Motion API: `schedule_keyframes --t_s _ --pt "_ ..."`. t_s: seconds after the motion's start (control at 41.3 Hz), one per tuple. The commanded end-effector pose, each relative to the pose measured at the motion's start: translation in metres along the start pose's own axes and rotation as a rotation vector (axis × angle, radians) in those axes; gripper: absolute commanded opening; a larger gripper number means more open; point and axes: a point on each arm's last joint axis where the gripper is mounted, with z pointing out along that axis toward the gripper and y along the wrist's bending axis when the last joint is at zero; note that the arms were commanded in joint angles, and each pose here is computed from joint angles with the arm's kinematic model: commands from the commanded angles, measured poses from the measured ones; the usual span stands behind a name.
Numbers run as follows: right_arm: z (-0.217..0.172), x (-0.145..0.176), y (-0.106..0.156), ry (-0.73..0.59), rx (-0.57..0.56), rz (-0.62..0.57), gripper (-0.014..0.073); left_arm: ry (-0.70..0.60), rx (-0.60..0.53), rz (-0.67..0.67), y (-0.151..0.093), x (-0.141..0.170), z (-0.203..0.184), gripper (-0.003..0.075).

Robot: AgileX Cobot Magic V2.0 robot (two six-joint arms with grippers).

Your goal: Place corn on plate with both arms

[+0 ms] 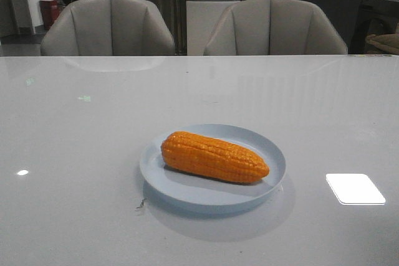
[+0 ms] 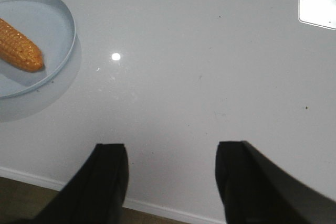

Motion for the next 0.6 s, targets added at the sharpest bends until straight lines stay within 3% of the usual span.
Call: schedule_keyframes --t_s 0.0,0.193,0.46,0.58 --pt "-0.010 -0.009 -0.002 -0.118 0.054 -0.023 0.0477 -0.058 -0.011 -0.018 0.000 0.004 -0.001 0.0096" --pt "-0.011 0.010 0.007 -0.262 0.050 -0.075 0.0419 -0.058 -0.011 -0.018 0.000 0.004 -0.001 0.0096" --pt "-0.019 0.039 0.020 -0.646 -0.040 -0.119 0.0011 -0.058 -0.011 -0.018 0.000 0.004 -0.001 0.0096" --pt "-0.024 0.041 0.020 -0.718 -0.032 -0.116 0.0035 -0.058 -0.011 -0.018 0.000 0.004 -0.001 0.0096"
